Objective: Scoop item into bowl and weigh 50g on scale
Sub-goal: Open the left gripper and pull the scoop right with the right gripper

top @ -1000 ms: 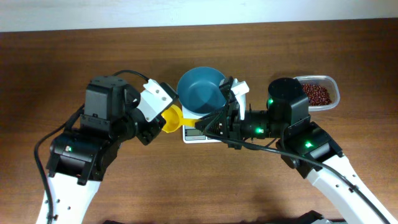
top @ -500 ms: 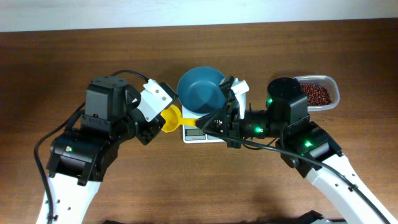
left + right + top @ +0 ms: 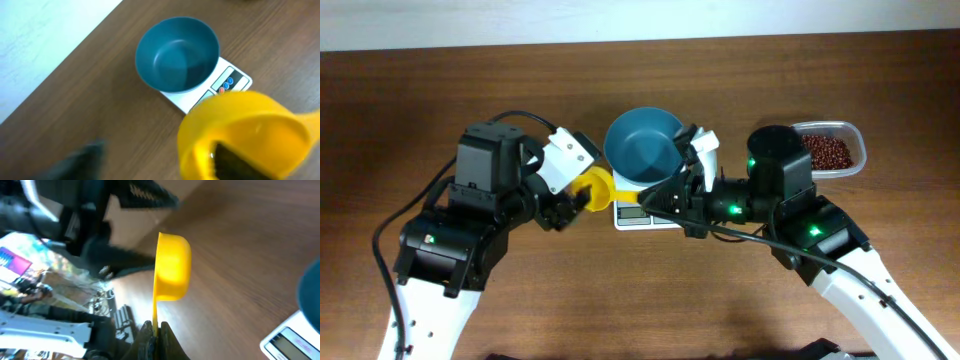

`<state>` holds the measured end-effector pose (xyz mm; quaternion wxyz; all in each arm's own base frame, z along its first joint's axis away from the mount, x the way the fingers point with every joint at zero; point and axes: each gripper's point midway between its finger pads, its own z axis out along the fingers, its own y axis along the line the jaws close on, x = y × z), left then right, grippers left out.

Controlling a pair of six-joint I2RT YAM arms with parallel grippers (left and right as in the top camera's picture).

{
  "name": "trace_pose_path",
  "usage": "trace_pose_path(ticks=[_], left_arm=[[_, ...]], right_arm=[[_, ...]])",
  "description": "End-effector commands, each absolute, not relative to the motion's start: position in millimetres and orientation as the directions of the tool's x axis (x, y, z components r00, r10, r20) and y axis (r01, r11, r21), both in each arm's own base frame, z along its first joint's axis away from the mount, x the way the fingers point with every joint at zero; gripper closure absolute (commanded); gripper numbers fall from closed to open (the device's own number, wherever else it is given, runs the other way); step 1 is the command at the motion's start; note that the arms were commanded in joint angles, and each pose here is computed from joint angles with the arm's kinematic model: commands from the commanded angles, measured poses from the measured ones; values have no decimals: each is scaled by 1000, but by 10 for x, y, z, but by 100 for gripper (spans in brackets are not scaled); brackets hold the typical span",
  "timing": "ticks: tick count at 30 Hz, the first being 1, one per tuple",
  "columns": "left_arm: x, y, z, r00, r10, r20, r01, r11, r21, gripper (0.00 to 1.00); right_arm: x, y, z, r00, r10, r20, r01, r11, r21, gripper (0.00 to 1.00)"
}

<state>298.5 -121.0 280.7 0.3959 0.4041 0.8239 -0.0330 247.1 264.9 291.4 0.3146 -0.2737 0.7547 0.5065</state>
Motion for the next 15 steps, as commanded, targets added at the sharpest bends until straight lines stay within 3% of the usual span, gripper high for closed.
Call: trace_pose_path(ticks=[1, 3, 7, 15], left_arm=[[3022, -1162, 2857, -357, 645, -676, 675, 678, 291, 1], [3021, -1163, 2859, -356, 644, -677, 675, 678, 291, 1], [2960, -1145, 2967, -376, 591, -714, 641, 722, 260, 1], [2725, -1078, 3259, -426, 408, -808, 539, 832, 136, 1]], right_arm=[[2525, 2613, 2881, -634, -94, -768, -734, 387, 558, 96], [2549, 2577, 2845, -625, -100, -774, -732, 420, 537, 96], [2671, 2326, 2739, -622, -82, -779, -656, 598, 461, 96], [2323, 1633, 3158, -499, 9, -866, -534, 784, 316, 96]])
